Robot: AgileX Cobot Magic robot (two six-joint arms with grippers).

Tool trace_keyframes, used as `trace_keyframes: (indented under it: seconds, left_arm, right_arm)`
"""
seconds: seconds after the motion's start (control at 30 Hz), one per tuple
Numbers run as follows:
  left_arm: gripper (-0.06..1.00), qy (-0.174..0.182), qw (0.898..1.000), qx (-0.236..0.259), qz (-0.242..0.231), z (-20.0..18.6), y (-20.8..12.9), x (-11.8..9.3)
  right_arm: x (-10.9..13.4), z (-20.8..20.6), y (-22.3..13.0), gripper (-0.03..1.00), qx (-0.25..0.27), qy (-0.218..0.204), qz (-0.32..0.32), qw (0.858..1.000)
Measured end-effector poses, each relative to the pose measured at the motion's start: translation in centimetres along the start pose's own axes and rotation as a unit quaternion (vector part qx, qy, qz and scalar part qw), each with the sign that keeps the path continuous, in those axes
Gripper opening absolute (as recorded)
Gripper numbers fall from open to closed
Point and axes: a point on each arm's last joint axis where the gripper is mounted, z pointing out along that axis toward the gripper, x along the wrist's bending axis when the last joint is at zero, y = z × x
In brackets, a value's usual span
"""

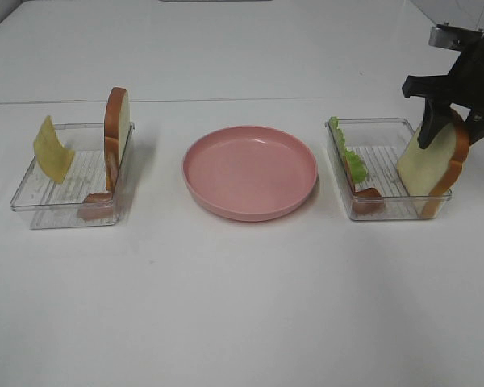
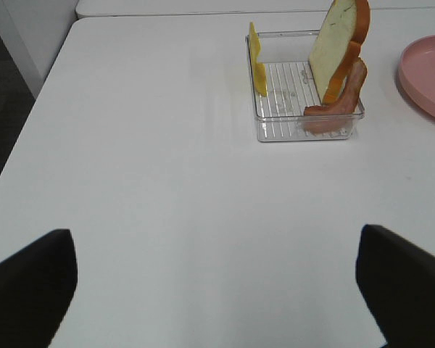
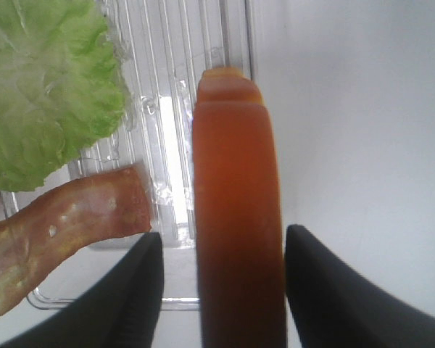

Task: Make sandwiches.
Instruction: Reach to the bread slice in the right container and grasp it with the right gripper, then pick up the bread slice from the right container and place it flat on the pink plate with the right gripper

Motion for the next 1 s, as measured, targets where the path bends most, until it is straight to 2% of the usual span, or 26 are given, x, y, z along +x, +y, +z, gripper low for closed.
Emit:
trace_keyframes:
  seconds: [0.07, 0.1, 0.13, 0.2, 0.53, 0.7, 0.9, 0.97, 1.0]
  left_arm:
    - [0.99, 0.0, 1.0, 0.0, 0.0, 0.0, 0.0, 0.0]
    - [0.99, 0.0, 1.0, 0.0, 0.0, 0.0, 0.0, 0.0]
    - [0.99, 0.0, 1.0, 0.0, 0.0, 0.0, 0.0, 0.0]
    - [0.99, 0.0, 1.0, 0.0, 0.0, 0.0, 0.0, 0.0]
    - [0.99, 0.0, 1.0, 0.0, 0.0, 0.0, 0.0, 0.0]
    - [0.99, 0.0, 1.0, 0.0, 0.0, 0.0, 0.0, 0.0]
    - [0.99, 0.0, 1.0, 0.0, 0.0, 0.0, 0.0, 0.0]
    - [0.99, 0.0, 1.0, 0.0, 0.0, 0.0, 0.0, 0.0]
    - [0.99, 0.0, 1.0, 0.0, 0.0, 0.0, 0.0, 0.0]
  right_arm:
    - [0.0, 0.0, 0.0, 0.46, 0.0, 0.0, 0.0, 1.0]
    - [0.0, 0.0, 0.0, 0.37, 0.0, 0.0, 0.0, 1.0]
    - [0.0, 0.0, 0.0, 0.37, 0.0, 0.0, 0.0, 1.0]
    - [0.0, 0.0, 0.0, 0.21, 0.001, 0.0, 0.0, 1.0]
    - [0.0, -0.2, -0.2, 0.2, 0.009, 0.0, -0.001, 1.0]
    - [0.4, -2.1, -0.6, 0.2, -0.007, 0.005, -0.002, 1.0]
    - [1.1, -5.3, -1.4, 0.2, -0.035, 0.024, 0.0, 0.999]
    - [1.4, -6.4, -1.8, 0.2, -0.044, 0.036, 0.002, 0.998]
    - [1.9, -7.4, -2.1, 0.2, -0.054, 0.058, 0.007, 0.997]
